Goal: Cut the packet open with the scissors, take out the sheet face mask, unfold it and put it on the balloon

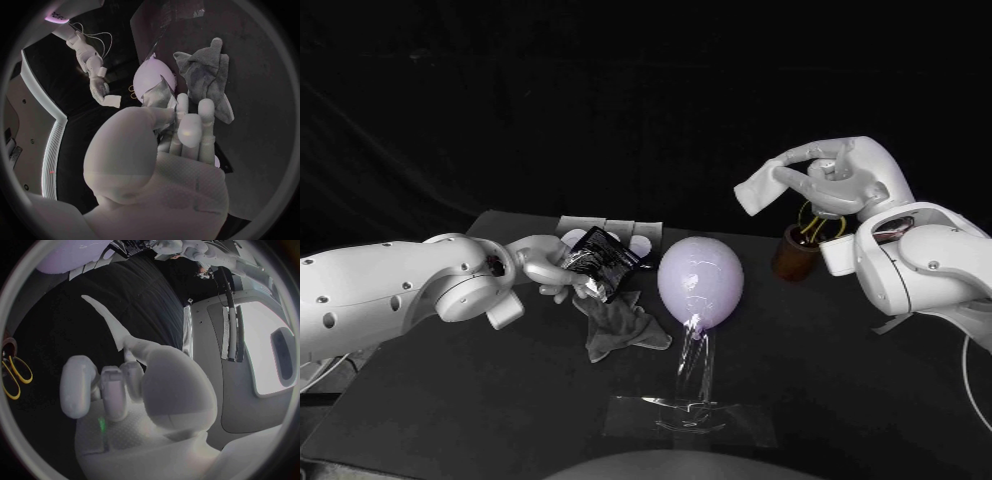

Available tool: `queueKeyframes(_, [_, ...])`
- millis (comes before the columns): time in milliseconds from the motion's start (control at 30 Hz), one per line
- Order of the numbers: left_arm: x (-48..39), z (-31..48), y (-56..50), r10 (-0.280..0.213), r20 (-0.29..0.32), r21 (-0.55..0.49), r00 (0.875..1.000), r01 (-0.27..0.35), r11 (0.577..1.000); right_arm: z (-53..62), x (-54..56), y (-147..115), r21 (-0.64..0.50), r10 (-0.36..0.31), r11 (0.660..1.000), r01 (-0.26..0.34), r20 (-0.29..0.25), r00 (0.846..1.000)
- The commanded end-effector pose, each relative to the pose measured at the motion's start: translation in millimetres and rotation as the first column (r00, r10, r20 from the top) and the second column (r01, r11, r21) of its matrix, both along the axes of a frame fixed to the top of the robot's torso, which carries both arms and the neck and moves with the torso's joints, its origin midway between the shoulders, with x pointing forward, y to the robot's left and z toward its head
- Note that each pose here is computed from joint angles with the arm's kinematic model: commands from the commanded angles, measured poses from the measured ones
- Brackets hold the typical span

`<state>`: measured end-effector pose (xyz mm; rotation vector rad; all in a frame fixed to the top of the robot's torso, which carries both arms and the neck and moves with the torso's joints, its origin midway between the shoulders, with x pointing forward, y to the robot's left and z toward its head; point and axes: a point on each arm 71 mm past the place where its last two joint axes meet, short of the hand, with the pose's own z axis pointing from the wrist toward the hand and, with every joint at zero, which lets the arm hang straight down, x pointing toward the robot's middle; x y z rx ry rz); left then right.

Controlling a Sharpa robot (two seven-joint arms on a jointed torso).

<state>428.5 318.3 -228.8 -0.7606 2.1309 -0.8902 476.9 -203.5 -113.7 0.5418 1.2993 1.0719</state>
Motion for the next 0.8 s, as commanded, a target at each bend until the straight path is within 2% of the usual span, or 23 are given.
queueKeyframes(33, [-3.3, -5.6, 0.9, 0.004, -0.062, 0.055, 0.998, 0.000, 0.998, 0.1, 0.2, 2.4, -0.004, 0.025, 1.000, -0.025, 0.002, 1.000])
queueKeyframes(167, [-6.0, -14.7, 2.1, 0.010, -0.112, 0.097, 0.994, 0.000, 0.995, -0.5, 0.6, 2.8, -0.005, 0.027, 1.000, -0.027, -0.001, 1.000])
queueKeyframes(333, [-8.9, -24.4, 0.2, 0.029, -0.143, 0.121, 0.989, -0.011, 0.993, -1.4, 0.8, 2.3, -0.007, 0.026, 1.000, -0.026, -0.006, 1.000])
queueKeyframes(533, [-8.0, -28.1, -4.2, 0.045, -0.145, 0.135, 0.988, -0.025, 0.991, -2.0, 1.3, 2.3, -0.008, 0.025, 1.000, -0.025, -0.009, 1.000])
queueKeyframes(800, [-8.5, -30.1, -8.7, 0.037, -0.158, 0.156, 0.987, -0.012, 0.988, -2.5, 1.8, 2.7, -0.009, 0.024, 1.000, -0.024, -0.011, 1.000])
